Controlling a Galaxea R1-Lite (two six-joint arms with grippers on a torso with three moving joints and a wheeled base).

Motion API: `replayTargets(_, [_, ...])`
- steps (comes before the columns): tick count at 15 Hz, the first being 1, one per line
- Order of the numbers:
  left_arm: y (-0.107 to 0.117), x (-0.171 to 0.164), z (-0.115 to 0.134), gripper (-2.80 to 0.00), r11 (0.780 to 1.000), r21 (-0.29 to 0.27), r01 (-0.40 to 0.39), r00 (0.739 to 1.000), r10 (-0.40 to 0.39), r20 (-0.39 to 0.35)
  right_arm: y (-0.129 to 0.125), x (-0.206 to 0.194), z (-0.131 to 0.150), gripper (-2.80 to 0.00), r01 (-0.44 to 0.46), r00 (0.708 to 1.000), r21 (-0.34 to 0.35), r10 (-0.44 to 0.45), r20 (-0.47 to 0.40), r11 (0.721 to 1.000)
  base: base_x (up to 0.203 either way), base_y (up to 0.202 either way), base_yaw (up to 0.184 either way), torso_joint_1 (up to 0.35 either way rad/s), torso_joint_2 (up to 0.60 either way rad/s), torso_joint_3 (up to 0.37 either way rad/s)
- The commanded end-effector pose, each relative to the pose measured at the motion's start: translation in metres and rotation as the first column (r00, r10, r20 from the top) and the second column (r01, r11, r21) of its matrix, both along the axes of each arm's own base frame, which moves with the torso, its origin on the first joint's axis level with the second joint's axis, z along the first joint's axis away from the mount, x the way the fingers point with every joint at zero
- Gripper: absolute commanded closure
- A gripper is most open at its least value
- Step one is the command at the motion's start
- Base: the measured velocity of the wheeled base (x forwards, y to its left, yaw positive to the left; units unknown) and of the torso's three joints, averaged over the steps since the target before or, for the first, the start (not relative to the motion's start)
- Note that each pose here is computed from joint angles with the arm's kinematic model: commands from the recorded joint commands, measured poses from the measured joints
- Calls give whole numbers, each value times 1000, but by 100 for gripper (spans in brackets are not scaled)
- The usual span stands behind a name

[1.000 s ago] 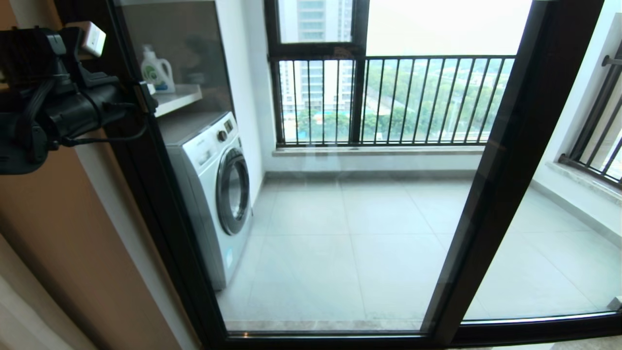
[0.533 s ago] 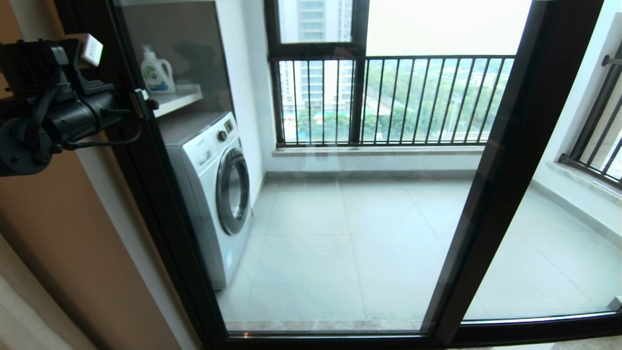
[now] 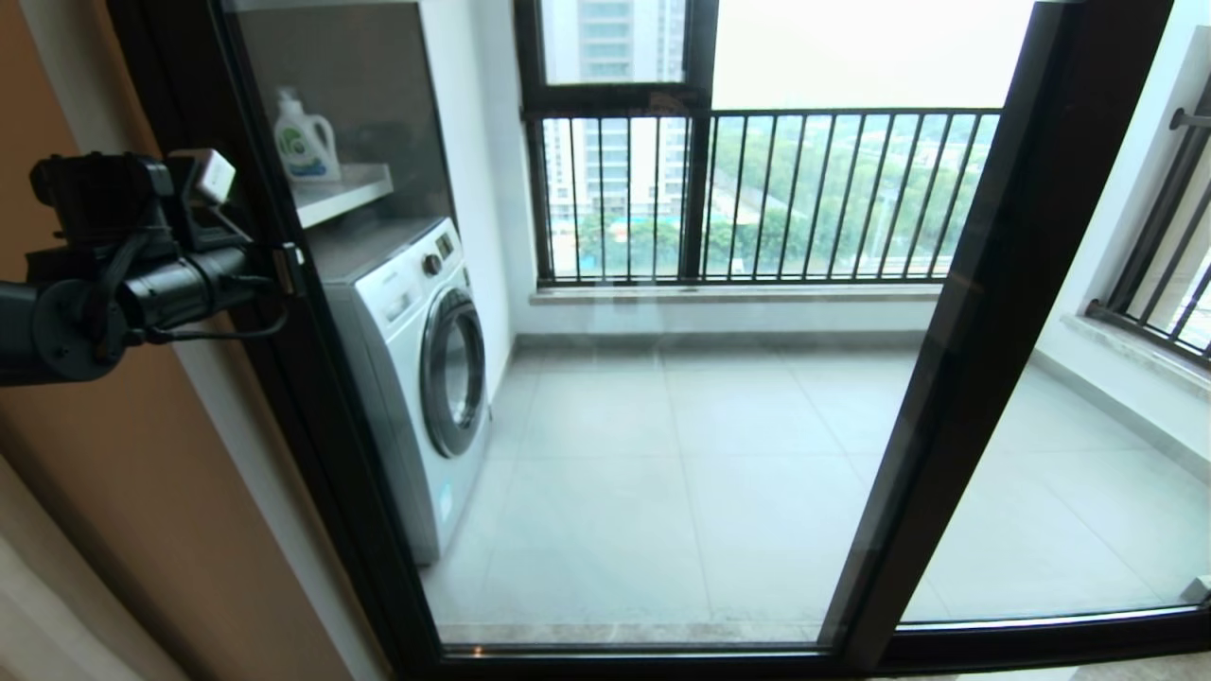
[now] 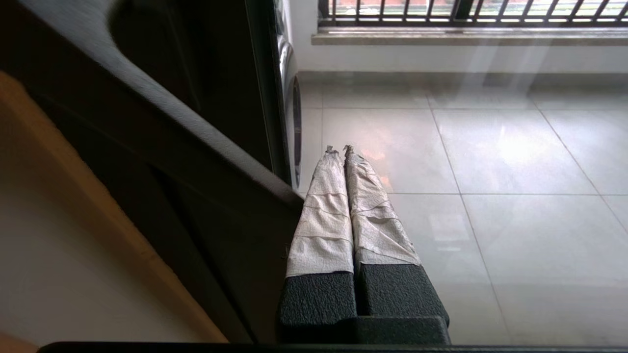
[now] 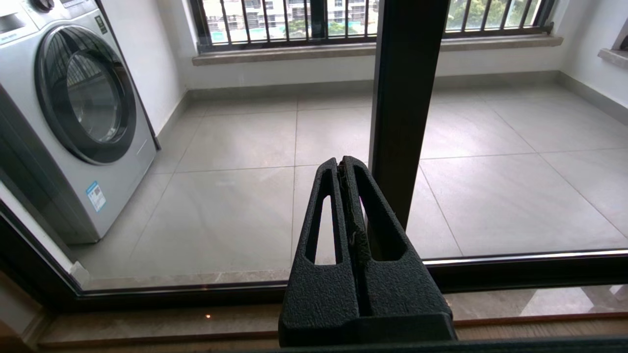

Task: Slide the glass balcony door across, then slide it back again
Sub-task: Open the slid door

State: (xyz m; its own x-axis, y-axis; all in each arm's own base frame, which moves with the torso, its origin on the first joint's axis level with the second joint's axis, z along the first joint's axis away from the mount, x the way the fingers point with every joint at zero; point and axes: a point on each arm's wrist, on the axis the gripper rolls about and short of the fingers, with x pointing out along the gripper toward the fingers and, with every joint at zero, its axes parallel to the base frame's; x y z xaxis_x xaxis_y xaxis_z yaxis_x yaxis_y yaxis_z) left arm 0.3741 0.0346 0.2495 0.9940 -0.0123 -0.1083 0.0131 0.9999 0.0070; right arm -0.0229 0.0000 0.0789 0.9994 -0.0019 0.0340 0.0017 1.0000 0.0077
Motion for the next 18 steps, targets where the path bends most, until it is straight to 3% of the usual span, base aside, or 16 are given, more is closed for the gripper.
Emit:
replayTargets(1, [1,3,-4,0,1000,1,-1,1000,1,15,0,1,-3,0,0,1000,1,0,-13,1000,0,0,0,0,0,0])
replayTargets(5, [3,5,-5,0,1000,0,-7,1000,7,23,0,1,-4,0,0,1000,0,0,-14,1000,0,0,0,0,0,0])
replayTargets(10, [21,-5,-21,0,998,5,-57,998,57,-29,0,1,-4,0,0,1000,0,0,-14,1000,0,0,0,0,0,0])
replayTargets(13, [31,1,-27,0,997,24,-78,997,77,24,0,1,-4,0,0,1000,0,0,-14,1000,0,0,0,0,0,0])
replayTargets(18, [45,1,-36,0,993,24,-112,994,112,5,0,1,-3,0,0,1000,0,0,-13,1000,0,0,0,0,0,0])
